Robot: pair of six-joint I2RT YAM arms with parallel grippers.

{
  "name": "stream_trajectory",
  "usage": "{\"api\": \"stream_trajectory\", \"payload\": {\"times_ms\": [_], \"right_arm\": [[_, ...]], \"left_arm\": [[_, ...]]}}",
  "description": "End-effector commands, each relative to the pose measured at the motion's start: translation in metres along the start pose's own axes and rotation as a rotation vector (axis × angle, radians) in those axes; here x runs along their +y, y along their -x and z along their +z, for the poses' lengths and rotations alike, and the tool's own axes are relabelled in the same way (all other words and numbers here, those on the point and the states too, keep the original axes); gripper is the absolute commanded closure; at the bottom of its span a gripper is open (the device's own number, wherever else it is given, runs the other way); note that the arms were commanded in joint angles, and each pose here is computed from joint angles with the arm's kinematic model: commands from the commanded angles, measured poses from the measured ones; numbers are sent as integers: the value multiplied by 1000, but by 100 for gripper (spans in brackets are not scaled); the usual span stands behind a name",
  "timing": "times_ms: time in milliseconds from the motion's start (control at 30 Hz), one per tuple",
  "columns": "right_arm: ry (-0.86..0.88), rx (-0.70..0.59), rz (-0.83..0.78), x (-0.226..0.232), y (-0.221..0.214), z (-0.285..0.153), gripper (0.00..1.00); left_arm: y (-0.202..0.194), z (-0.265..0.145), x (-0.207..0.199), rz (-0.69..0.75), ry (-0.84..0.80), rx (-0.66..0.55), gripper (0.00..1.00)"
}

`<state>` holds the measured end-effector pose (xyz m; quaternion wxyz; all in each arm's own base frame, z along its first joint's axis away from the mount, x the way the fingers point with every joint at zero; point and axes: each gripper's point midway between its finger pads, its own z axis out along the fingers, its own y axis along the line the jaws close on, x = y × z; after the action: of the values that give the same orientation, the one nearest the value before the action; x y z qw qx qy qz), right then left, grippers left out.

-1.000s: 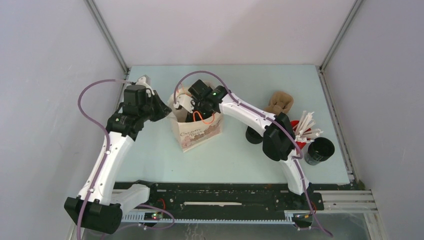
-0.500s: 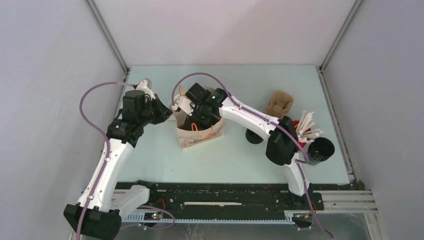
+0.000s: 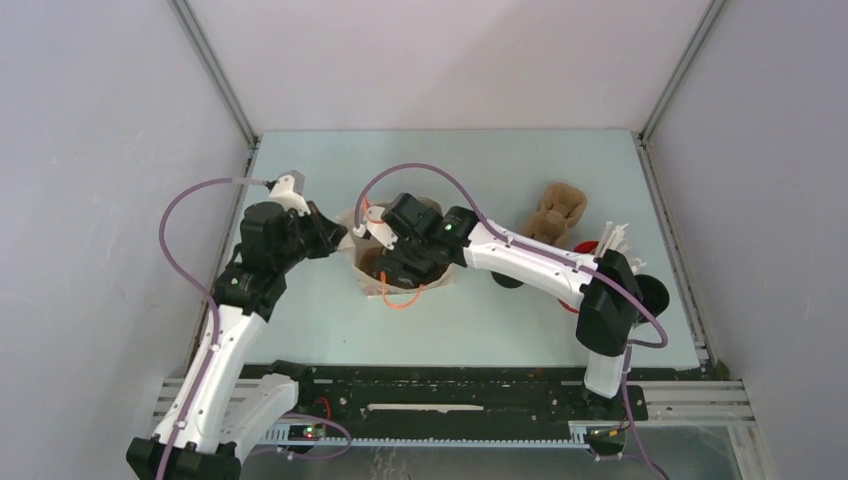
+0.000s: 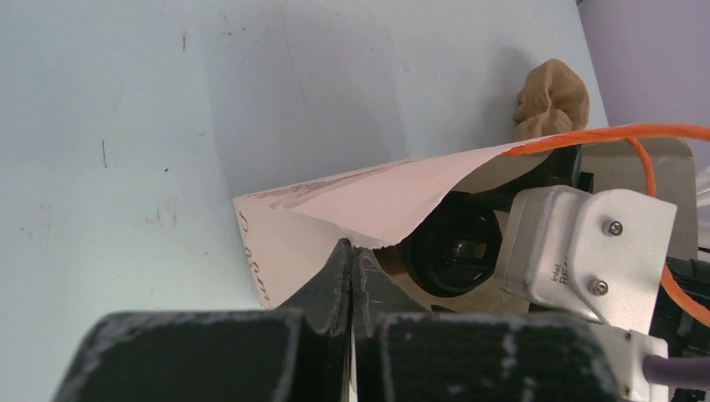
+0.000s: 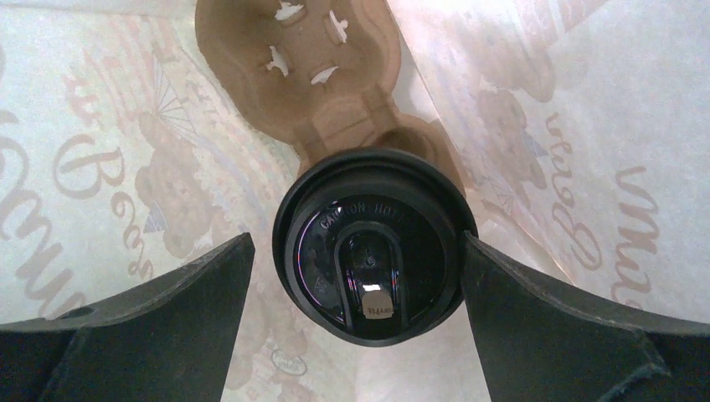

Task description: Pack the takeout coffee

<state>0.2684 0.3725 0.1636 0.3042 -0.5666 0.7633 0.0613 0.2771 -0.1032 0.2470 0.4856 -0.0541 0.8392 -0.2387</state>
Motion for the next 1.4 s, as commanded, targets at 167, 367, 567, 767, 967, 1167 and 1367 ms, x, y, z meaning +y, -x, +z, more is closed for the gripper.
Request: {"api": "stream_trajectory", "payload": {"times_ms": [167, 367, 567, 767, 967, 1167, 1367], "right_arm": [[-296, -221, 118, 7, 33, -18, 0], [-466, -197, 68, 18, 22, -11, 1], [-513, -183, 73, 24, 12, -9, 1], [-489, -222, 89, 29, 8, -20, 2], [-423, -218, 68, 40, 3, -22, 2], [-414, -229, 203, 29, -3, -31, 3], [-332, -317, 222, 46, 17, -39, 2]], "left_arm": [[-26, -1, 1, 138, -29, -82, 100], [-44, -6, 3, 138, -10, -151, 100], [-52, -17, 4, 109, 15, -218, 100], [-73, -15, 14, 30, 16, -218, 100], [-76, -16, 9, 16, -8, -202, 100], [-80, -15, 17, 13, 22, -204, 100], [-84, -13, 15, 2, 5, -189, 100]]}}
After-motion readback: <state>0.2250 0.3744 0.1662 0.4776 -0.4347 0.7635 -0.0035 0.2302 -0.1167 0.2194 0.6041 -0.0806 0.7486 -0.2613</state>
